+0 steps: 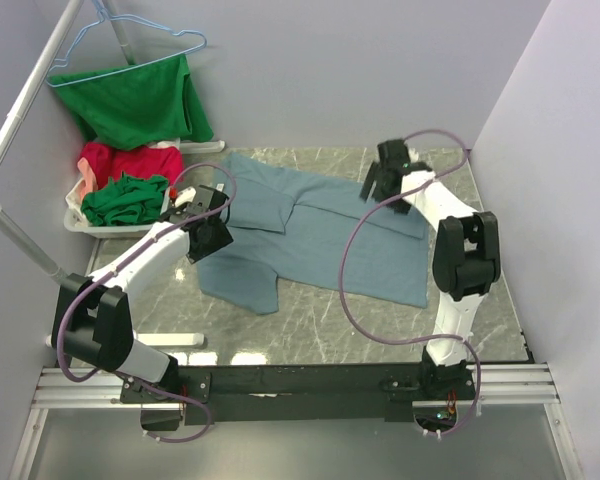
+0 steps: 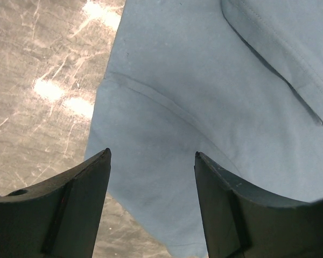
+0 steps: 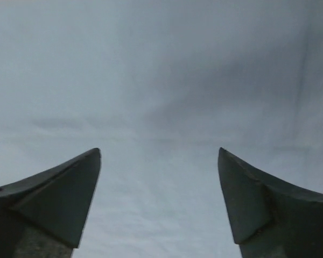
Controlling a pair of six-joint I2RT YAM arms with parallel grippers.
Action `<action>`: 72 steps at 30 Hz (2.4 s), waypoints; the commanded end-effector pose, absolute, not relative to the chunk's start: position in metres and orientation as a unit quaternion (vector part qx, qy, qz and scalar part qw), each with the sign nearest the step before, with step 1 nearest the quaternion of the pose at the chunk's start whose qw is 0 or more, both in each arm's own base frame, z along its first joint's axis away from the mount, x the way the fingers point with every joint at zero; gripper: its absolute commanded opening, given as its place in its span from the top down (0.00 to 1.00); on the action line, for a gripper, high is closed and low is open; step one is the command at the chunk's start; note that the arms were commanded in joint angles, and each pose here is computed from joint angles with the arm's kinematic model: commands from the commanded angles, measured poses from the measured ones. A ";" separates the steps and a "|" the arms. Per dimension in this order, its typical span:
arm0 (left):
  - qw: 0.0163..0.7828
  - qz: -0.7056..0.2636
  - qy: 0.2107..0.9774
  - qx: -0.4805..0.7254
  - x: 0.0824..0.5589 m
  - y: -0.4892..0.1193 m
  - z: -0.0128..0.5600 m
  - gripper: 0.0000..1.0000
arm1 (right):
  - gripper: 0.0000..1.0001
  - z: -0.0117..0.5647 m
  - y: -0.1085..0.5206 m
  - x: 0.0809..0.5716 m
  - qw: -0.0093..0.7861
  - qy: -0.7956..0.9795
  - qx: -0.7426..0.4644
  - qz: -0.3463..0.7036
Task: Fold and stack the t-shirts
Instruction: Fold the tshirt
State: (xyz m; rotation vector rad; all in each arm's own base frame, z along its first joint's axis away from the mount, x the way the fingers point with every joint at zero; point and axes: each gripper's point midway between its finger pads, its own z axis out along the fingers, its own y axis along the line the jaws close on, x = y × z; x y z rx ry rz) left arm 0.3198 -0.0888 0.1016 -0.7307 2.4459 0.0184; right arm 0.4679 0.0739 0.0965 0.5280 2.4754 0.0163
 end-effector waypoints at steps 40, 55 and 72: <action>0.319 0.008 0.901 -0.293 0.310 -0.079 0.118 0.31 | 0.13 0.029 0.052 0.442 0.134 0.967 0.205 -0.068; 0.315 0.012 0.906 -0.283 0.312 -0.080 0.115 0.31 | 0.16 0.020 0.009 0.446 0.107 0.966 0.223 -0.078; 0.221 -0.047 0.938 -0.264 0.283 -0.110 0.041 0.44 | 0.20 0.125 0.009 0.488 0.291 0.918 0.269 -0.019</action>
